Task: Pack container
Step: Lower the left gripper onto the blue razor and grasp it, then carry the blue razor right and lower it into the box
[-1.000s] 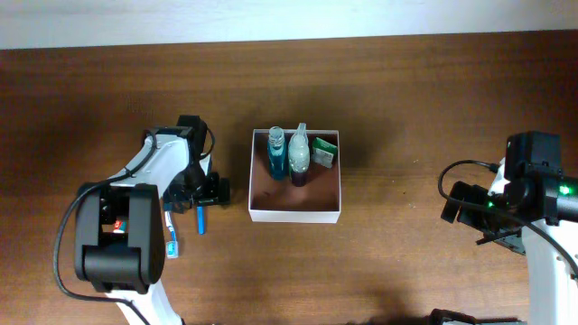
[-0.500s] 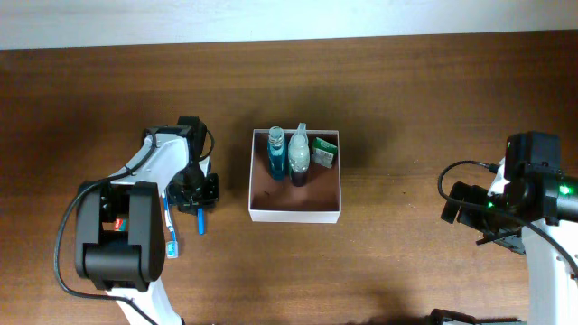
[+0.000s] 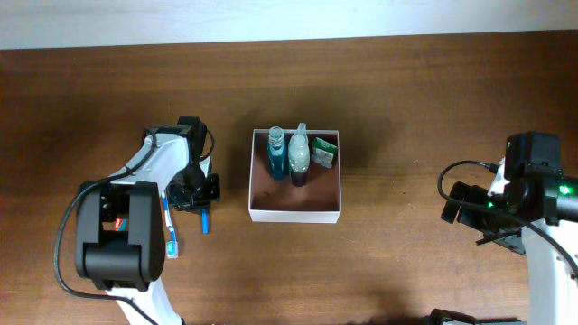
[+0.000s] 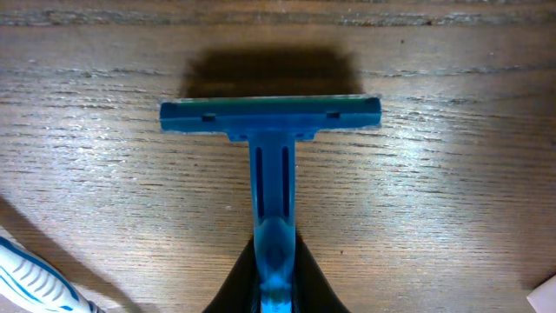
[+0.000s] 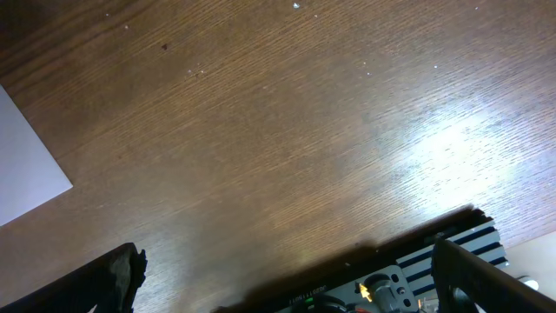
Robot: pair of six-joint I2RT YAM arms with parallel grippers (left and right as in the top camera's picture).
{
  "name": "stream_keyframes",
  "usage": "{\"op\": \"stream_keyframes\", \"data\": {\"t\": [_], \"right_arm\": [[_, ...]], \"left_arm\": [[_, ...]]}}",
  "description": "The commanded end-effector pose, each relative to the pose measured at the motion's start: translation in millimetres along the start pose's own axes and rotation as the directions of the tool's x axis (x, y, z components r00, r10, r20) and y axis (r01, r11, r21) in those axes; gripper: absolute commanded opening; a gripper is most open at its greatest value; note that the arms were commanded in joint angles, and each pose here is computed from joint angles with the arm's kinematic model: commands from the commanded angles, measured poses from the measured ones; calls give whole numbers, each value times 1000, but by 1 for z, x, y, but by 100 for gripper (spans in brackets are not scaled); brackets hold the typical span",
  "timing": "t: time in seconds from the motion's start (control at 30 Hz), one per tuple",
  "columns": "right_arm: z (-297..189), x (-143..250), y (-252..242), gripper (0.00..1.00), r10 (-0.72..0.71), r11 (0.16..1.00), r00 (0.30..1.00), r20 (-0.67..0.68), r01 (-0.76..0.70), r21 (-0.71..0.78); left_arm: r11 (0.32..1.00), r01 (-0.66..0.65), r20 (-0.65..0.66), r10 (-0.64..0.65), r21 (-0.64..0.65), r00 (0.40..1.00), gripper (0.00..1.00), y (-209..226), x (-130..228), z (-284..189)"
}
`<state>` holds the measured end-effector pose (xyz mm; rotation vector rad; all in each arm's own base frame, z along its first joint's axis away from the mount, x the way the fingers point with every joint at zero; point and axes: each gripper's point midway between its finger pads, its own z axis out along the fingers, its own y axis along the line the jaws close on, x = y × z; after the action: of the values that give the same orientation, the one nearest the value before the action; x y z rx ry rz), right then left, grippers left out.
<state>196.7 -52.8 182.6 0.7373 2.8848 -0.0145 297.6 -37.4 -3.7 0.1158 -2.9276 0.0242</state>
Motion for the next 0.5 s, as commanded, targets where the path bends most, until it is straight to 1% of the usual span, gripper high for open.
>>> {"op": "stream_keyframes", "data": {"t": [0.0, 0.1, 0.17, 0.2, 0.27, 0.3, 0.33, 0.4, 0.43, 0.47], "right_arm": [[1, 0, -1, 99, 2, 1000, 1000, -4, -2, -3], [1, 0, -1, 99, -2, 1000, 1000, -4, 2, -3], [1, 0, -1, 99, -2, 1000, 1000, -3, 2, -3], [1, 0, -1, 98, -2, 1000, 1000, -3, 2, -3], [1, 0, -1, 99, -2, 1000, 1000, -2, 2, -3], [1, -1, -1, 99, -2, 1000, 1000, 0, 2, -4], [1, -1, -1, 99, -2, 1000, 1000, 1, 2, -4], [1, -1, -1, 99, -2, 1000, 1000, 2, 2, -4], [1, -2, -1, 99, -2, 1000, 1000, 4, 2, -4], [1, -2, 0, 99, -2, 1000, 1000, 5, 2, -5]], "left_arm": [[1000, -9, -3, 9, -21, 1000, 1, 1, -7, 0], [1000, -21, 117, 21, -2, 993, 1, -6, -19, -47], [999, -48, 234, 44, 12, 971, 0, -16, -24, -86], [997, -69, 297, 61, 19, 953, 0, -23, -26, -105], [992, -127, 429, 109, 13, 897, 0, -39, -24, -143], [983, -183, 505, 162, -10, 848, 1, -50, -21, -165], [958, -279, 592, 259, -60, 763, 1, -69, -13, -192], [893, -426, 656, 412, -149, 633, 0, -97, 0, -217], [840, -503, 670, 494, -204, 554, 1, -114, 10, -227], [794, -557, 669, 554, -245, 495, 1, -126, 18, -231]]}}
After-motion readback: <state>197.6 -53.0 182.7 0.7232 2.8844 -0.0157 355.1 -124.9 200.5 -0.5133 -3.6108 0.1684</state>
